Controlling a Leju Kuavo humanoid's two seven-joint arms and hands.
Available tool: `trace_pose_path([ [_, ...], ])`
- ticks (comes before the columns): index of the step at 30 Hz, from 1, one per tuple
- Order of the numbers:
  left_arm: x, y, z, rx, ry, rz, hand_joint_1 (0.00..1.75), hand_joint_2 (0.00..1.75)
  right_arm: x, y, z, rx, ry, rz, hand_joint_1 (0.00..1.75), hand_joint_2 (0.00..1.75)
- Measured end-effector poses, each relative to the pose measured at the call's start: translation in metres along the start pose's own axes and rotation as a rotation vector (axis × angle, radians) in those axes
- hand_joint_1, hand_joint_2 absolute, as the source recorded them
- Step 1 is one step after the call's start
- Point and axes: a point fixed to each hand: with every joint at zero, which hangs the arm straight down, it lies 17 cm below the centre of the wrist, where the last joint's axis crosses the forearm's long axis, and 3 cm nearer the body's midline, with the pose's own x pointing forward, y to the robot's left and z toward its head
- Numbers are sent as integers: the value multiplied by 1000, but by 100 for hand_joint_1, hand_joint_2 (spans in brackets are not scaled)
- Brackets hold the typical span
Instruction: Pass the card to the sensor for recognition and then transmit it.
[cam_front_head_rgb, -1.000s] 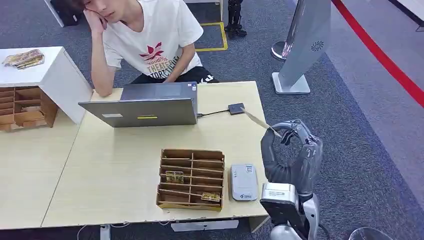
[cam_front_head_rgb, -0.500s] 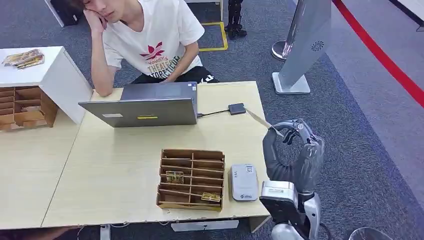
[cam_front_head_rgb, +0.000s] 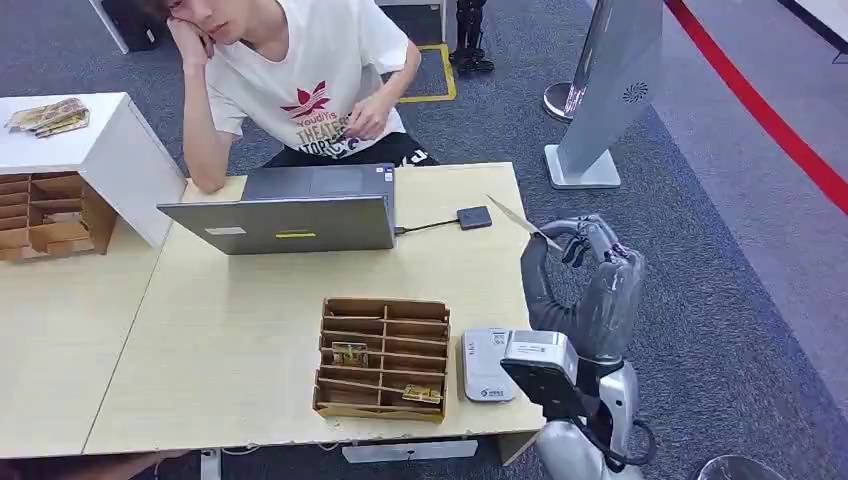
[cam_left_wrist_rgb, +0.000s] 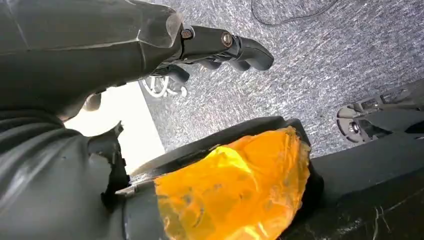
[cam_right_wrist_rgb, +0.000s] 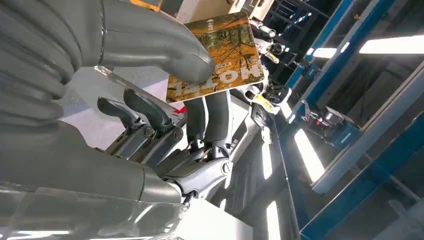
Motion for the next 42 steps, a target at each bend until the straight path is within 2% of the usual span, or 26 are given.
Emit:
trace_pose_path([
  [7, 2, 0, 0, 0, -6, -21, 0, 0, -2, 6, -5, 19, -3, 4, 175, 175],
  [12, 11, 0, 2, -5, -17, -83, 0, 0, 1, 28, -30, 49, -20, 33, 175, 175],
  [25, 33, -3, 7, -10, -55, -272, 0, 0, 9, 129, -76, 241, -166, 403, 175, 175],
  [30, 39, -4, 8, -10, -61, -302, 0, 0, -3, 157, -76, 309, -176, 482, 175, 175],
  [42, 40, -5, 9, -10, -63, -321, 0, 0, -30, 190, -62, 410, -184, 611, 175, 175],
])
